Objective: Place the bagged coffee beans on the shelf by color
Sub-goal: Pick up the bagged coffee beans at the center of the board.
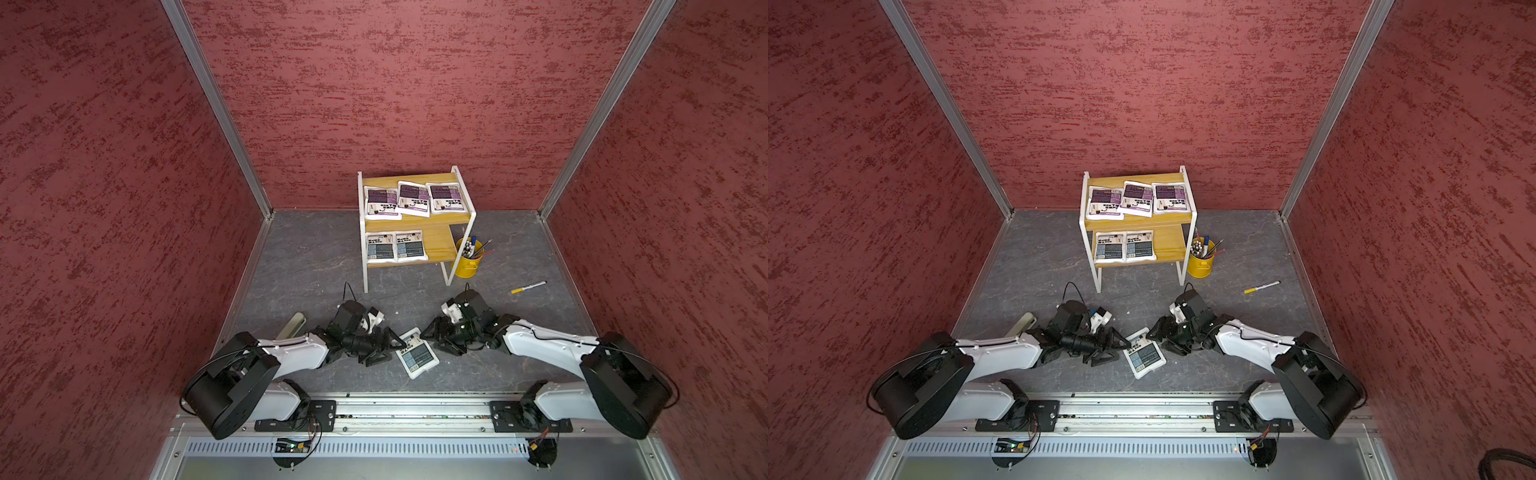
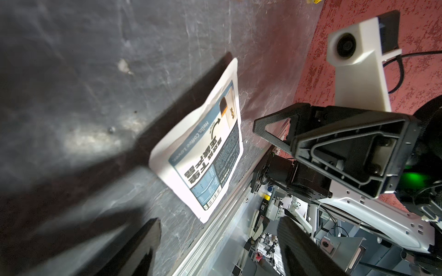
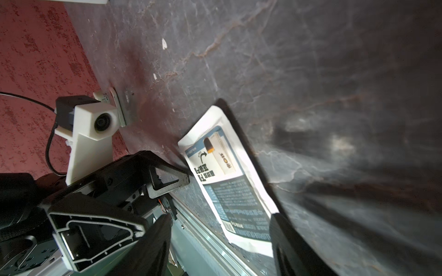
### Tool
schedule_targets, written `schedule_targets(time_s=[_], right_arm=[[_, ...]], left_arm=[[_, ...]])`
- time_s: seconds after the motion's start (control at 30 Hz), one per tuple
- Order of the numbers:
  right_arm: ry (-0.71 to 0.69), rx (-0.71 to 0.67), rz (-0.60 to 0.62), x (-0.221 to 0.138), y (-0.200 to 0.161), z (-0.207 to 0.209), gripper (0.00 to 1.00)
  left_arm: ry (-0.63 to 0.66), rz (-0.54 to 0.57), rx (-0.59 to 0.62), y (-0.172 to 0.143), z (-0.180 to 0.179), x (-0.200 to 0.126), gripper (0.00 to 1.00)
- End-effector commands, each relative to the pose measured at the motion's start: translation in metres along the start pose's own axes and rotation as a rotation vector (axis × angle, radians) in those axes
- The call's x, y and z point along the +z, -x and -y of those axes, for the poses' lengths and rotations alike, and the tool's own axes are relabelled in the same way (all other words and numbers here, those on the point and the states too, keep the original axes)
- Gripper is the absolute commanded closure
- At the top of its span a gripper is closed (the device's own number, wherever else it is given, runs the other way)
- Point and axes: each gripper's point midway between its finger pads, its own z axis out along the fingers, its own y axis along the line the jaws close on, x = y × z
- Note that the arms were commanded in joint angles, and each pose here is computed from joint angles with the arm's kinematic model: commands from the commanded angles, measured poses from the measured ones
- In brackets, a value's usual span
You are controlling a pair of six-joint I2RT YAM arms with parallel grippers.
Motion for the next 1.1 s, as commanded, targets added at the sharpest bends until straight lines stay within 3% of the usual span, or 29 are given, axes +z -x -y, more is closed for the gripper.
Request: schedule_targets(time_s=[0.0,0.3,0.57,0.83,1.07], right_arm=[[-0.031,-0.022,0.019,0.001,0.008,0.002,0.31],[-0.075,-0.014,-0.002,0.008,0.003,0.018,0.31],[0.023,0.026,-0.069,0.035,-0.014,0.011,0.31],[0.126,0.076,-0.108,0.055,-0.025,0.002,0.31],[0.135,0.097,-0.106,0.057,-0.026,0.008,0.31]], left_arm=[[0.018,-0.003,0.006,-0.005,-0.008,-0.002,0.20],[0.017,-0.004,-0.011,-0.009,-0.013,0.001,0.20],[-0.008,0.003,-0.024,-0.007,-0.014,0.008,0.21],[-0.006,0.010,-0.035,-0.007,-0.017,0.008,0.24],[-0.010,0.021,-0.033,-0.002,-0.014,0.006,0.34]])
